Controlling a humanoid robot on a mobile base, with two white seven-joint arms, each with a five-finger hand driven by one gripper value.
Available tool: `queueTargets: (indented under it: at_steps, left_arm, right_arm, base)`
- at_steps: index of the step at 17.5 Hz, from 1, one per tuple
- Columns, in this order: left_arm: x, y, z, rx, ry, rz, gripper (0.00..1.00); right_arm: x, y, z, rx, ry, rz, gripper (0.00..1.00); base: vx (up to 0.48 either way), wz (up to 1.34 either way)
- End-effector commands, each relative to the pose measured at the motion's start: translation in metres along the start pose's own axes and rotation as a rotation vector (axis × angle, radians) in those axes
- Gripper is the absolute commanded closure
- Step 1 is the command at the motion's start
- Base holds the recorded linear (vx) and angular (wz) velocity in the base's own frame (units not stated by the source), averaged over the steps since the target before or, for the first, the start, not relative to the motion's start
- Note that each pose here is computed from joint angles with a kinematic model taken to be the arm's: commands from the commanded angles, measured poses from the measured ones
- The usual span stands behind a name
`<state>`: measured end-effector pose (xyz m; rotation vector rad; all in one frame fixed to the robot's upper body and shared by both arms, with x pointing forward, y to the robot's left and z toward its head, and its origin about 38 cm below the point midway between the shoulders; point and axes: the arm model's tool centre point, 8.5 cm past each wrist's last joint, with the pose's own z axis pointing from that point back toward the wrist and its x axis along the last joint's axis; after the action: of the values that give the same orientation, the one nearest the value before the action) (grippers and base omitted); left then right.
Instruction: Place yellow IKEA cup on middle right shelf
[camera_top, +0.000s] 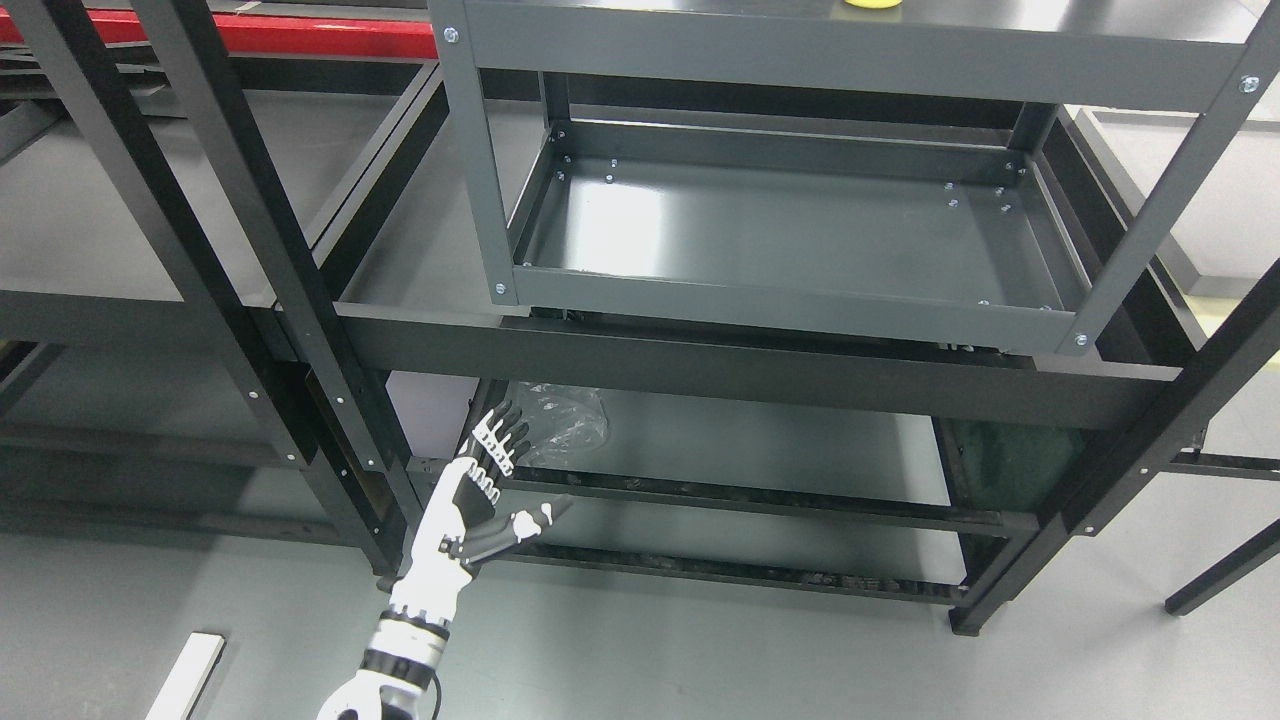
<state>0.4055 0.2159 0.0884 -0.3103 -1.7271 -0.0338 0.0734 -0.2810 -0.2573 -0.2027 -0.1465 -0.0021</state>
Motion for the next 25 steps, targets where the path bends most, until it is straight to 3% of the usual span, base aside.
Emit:
queueTargets:
  at_steps: [1, 5, 8, 12, 16, 25]
  left_arm:
    - [0.057, 0.025, -0.03, 0.144, -0.051, -0.034, 0.01]
    - [0.074, 0.022, -0.047, 0.151, -0.053, -0.084, 0.01]
    - [0.068, 0.021, -0.045, 0.141, -0.038, -0.083, 0.01]
    - [0.023, 0.017, -0.011, 0.121, 0.053, -0.097, 0.01]
    - [0.0, 0.024, 0.033, 0.143, 0.073, -0.104, 0.01]
    - [0.02, 0.013, 0.023, 0.129, 0.035, -0.091, 0.01]
  right_arm:
    - [-0.009, -0.01, -0.001, -0.013, 0.015, -0.003, 0.01]
    - [-0.009, -0.01, -0.001, -0.013, 0.015, -0.003, 0.01]
    - [-0.009, -0.01, -0.001, -0.013, 0.015, -0.003, 0.01]
    - [-0.009, -0.01, -0.001, -0.013, 0.015, -0.003, 0.01]
    - [-0.009, -0.01, -0.001, -0.013, 0.015, -0.003, 0.01]
    - [-0.009, -0.01, -0.001, -0.013, 0.015, -0.003, 0.01]
  base:
    - [0.0, 0.0]
    - [0.012, -0.02]
    - [0.0, 0.0]
    - [0.0, 0.0]
    - [0.0, 0.0]
    - [0.003, 0.01]
